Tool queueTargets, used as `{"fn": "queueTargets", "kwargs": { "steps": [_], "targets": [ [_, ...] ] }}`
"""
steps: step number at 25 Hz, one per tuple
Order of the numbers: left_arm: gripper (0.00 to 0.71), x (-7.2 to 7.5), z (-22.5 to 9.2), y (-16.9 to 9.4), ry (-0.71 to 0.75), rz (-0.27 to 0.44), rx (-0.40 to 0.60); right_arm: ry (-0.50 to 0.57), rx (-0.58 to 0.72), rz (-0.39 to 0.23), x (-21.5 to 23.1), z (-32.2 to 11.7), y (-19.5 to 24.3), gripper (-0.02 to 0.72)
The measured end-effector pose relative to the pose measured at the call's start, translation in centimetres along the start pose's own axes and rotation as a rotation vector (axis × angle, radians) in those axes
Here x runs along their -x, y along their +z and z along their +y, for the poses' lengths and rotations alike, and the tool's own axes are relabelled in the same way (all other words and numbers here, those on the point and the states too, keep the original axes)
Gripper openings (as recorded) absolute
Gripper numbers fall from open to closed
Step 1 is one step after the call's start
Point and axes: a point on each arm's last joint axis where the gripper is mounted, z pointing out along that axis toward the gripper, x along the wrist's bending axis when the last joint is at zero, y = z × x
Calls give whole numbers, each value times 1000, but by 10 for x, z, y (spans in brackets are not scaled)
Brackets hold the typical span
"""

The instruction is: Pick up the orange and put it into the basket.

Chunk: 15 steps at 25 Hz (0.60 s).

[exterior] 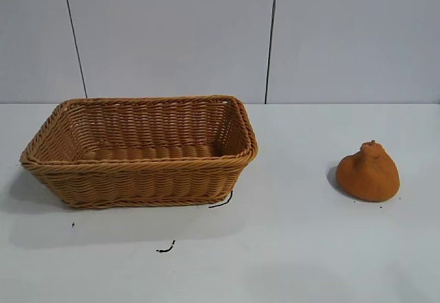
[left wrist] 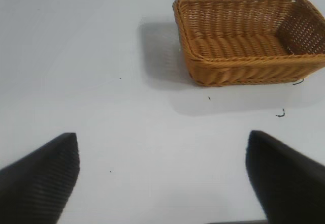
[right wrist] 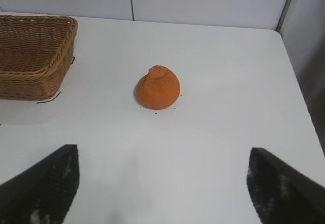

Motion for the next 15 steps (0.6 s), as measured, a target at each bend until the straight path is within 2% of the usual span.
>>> {"fn": "queueTargets", "kwargs": {
  "steps": [4,7,12,15],
  "targets": [
    [639,0,0,0,0,0,0,0,3,0,0,2,0,643],
    [639,0,0,0,0,0,0,1,-23,-4,0,20,3,643],
    [639,0,0,0,0,0,0,8,-195,-12,0,73,36,643],
    [639,0,0,0,0,0,0,27,-307,-1,-1,109,73,643]
  ]
}}
